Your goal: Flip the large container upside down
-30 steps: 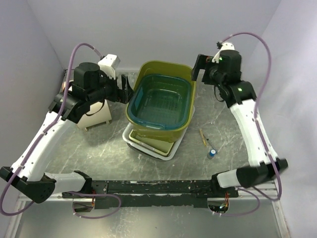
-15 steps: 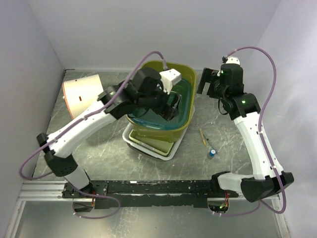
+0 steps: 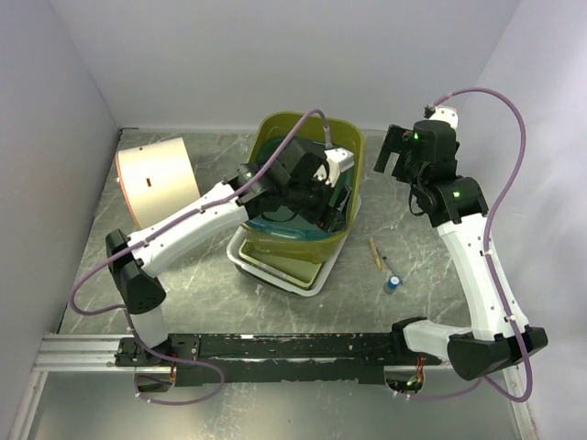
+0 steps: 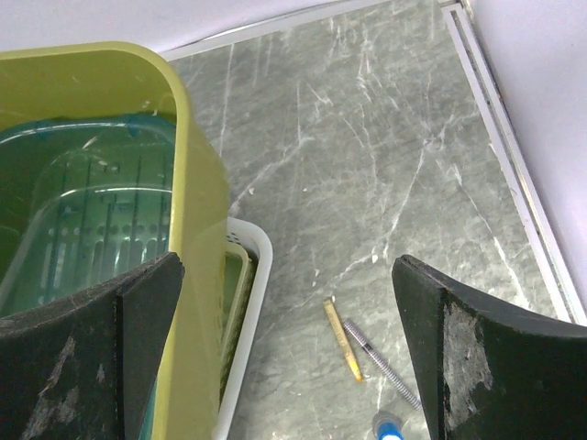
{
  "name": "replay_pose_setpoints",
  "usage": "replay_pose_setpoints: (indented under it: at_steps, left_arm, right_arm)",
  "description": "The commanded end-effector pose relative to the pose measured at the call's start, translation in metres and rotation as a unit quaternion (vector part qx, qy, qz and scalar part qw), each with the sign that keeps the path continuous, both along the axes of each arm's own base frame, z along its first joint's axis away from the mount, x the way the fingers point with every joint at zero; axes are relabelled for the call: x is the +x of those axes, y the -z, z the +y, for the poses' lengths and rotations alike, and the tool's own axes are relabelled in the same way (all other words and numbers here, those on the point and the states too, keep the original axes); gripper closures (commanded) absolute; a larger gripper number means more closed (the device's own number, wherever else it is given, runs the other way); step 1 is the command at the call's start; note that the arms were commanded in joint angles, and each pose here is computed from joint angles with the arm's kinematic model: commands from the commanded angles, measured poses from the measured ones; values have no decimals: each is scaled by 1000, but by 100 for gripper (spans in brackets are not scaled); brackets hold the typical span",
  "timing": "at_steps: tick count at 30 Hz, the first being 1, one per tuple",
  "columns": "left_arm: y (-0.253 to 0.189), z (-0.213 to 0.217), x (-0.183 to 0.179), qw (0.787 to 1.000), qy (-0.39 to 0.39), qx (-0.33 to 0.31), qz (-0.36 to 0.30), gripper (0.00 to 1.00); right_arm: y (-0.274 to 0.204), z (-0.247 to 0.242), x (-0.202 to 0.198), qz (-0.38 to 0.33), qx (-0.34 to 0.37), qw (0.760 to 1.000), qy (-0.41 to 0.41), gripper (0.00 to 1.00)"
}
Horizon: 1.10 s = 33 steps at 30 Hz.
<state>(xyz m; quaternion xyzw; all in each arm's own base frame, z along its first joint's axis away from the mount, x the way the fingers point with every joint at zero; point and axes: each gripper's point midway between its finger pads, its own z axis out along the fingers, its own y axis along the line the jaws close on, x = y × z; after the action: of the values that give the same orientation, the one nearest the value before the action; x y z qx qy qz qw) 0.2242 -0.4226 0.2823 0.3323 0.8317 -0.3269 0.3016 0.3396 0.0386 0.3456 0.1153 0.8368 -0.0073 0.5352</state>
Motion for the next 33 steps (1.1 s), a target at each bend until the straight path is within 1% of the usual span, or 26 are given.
replay_pose_setpoints:
  at_steps: [1,8,13,18,19,20,22,25,27,28,33]
  left_arm:
    - [11,-12,-2,1000,-2,-3,16,25]
    - [31,-9,8,999,-28,45,-2,45]
    - [38,-3,14,995,-29,90,-39,44]
    - [43,0,17,990,-37,122,-64,46]
    - [45,-1,16,989,-36,127,-66,49]
    - [46,-1,16,989,-37,129,-68,53]
    - [46,-2,17,988,-39,132,-70,66]
    - [29,-4,18,989,-44,114,-80,84]
    - [9,-5,18,991,-44,91,-91,92]
    - [-3,-5,18,991,-46,78,-98,93]
    - [-73,7,19,987,-67,5,-149,93]
  right_arm:
    - [-1,-8,-6,-3,-9,1000,13,0]
    - [1,-6,-6,-2,-6,1000,8,0]
    - [-1,-8,-8,-5,-6,1000,11,0]
    - [0,-9,-10,-3,-6,1000,13,0]
    - [0,-9,-10,-4,-5,1000,14,0]
    - [0,-8,-10,-5,-3,1000,13,0]
    - [-1,-8,-11,-6,-2,1000,13,0]
    - [-2,-9,-11,-8,-2,1000,14,0]
    - [-6,-8,-11,-12,0,1000,12,0]
    - [-7,-8,-11,-13,1,1000,11,0]
    - [-16,-1,-12,-26,16,1000,-4,0]
